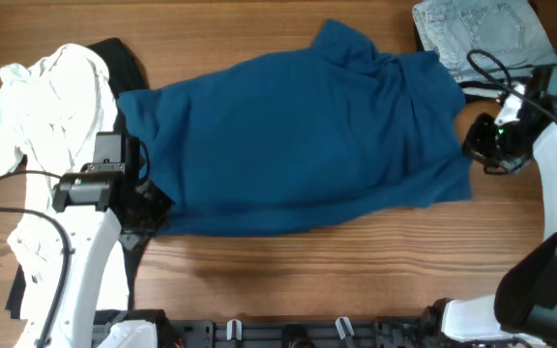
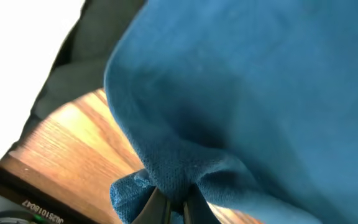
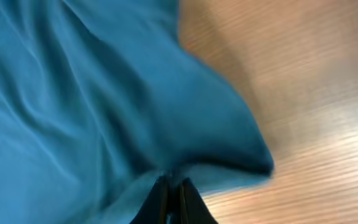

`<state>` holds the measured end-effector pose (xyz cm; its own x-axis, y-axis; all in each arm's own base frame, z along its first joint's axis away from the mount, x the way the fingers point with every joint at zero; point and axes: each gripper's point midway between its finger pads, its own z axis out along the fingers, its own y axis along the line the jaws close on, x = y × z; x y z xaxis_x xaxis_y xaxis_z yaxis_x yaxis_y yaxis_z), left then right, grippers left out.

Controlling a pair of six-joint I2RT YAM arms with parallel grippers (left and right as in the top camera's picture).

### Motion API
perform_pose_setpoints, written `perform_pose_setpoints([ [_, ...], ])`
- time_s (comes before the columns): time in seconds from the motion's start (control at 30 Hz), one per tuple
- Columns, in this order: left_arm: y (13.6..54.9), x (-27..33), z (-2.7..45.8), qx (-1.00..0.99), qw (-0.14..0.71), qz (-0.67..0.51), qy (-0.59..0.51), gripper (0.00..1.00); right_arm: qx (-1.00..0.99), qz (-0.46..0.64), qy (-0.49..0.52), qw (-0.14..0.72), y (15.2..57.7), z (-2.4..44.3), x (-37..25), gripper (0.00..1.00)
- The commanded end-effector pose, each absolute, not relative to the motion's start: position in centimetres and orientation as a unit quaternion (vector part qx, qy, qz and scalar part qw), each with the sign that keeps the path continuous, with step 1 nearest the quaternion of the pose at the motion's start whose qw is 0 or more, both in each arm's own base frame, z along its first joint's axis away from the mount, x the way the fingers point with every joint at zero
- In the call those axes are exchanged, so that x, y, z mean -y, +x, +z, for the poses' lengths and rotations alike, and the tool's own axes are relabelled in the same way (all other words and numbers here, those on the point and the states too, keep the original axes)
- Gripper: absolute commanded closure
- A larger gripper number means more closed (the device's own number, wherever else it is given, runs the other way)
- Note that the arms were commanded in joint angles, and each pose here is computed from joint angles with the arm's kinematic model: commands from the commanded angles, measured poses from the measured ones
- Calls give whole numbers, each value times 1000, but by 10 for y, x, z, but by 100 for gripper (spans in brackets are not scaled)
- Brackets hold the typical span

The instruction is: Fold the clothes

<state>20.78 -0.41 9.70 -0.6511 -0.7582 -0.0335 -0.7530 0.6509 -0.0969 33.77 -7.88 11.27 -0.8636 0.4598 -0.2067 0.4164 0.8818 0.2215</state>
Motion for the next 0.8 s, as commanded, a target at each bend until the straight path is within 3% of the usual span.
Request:
perform_pose_setpoints([
  [0.0, 215, -9, 81, -899, 33, 7, -437, 96, -965, 101, 164, 178, 371, 119, 53, 96],
  [0.13, 232, -17, 61, -898, 36, 30, -437, 96, -957, 97, 136, 236, 405, 124, 44, 96],
  [0.33, 253, -35, 33, -895, 50, 80, -435, 96, -959, 101, 134, 229, 428, 86, 48, 96],
  [0.7, 280, -46, 26, -886, 95, 76, -447, 96, -944, 115, 100, 292, 465, 88, 40, 96],
  [0.73, 280, -46, 26, -886, 95, 76, -447, 89, -943, 116, 95, 296, 467, 90, 36, 93],
  [0.77, 280, -46, 26, -886, 95, 76, -447, 75, -943, 117, 93, 298, 468, 90, 34, 86],
])
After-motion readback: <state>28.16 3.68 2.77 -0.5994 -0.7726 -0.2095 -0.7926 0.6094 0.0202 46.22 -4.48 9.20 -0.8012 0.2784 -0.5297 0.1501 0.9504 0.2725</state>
